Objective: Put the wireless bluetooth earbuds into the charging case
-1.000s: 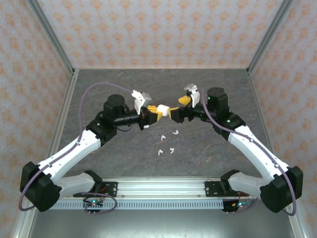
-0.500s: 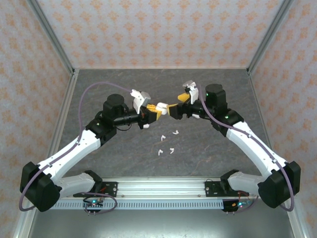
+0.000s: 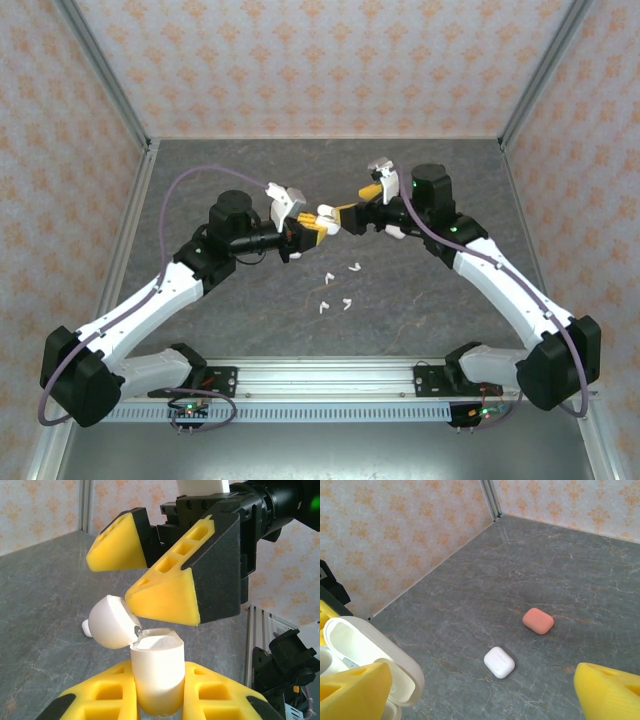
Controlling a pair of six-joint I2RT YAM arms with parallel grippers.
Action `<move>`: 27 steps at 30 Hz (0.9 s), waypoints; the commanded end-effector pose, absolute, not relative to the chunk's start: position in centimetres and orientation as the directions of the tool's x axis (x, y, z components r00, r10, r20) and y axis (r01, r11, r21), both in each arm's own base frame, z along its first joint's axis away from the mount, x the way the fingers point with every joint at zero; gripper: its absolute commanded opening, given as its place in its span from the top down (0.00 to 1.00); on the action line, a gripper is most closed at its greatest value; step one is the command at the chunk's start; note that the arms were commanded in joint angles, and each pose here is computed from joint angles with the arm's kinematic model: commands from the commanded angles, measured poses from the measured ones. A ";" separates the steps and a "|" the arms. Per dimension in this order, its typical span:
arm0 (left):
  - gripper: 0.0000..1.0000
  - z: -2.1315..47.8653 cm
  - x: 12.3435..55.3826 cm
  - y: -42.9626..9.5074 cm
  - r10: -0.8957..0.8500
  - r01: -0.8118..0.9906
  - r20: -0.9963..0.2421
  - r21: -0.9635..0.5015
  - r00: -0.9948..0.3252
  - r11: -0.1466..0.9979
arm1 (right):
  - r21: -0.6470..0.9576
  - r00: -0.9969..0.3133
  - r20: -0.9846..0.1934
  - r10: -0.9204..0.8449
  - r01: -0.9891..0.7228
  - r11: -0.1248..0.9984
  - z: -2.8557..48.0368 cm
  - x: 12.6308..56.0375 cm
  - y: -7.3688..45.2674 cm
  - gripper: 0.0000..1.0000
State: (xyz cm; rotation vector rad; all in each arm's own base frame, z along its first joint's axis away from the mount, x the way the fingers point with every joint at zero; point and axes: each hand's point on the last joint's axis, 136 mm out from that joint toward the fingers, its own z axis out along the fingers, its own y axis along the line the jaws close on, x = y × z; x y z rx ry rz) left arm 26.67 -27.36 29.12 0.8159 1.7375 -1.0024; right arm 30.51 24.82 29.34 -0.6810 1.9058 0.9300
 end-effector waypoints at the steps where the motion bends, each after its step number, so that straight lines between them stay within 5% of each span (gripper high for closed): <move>1: 0.86 29.1 26.1 -27.1 0.108 0.864 -0.946 -0.227 -0.304 0.449 | 0.314 -0.411 -0.911 -0.044 -0.756 0.574 32.9 29.4 23.8 0.06; 8: 0.86 28.6 24.9 -26.2 0.107 0.868 -0.954 -0.202 -0.279 0.453 | 0.404 -0.581 -0.814 0.005 -0.561 0.722 29.3 29.6 21.1 0.12; 15: 0.86 30.0 22.6 -25.3 0.101 0.899 -0.974 -0.145 -0.204 0.414 | 0.508 -0.777 -0.630 -0.007 -0.418 0.753 21.2 29.9 21.7 0.30; 27: 0.86 33.8 20.6 -24.9 0.044 0.928 -0.994 -0.081 -0.104 0.364 | 0.445 -0.869 -0.467 -0.161 -0.389 0.807 9.6 30.7 25.7 0.42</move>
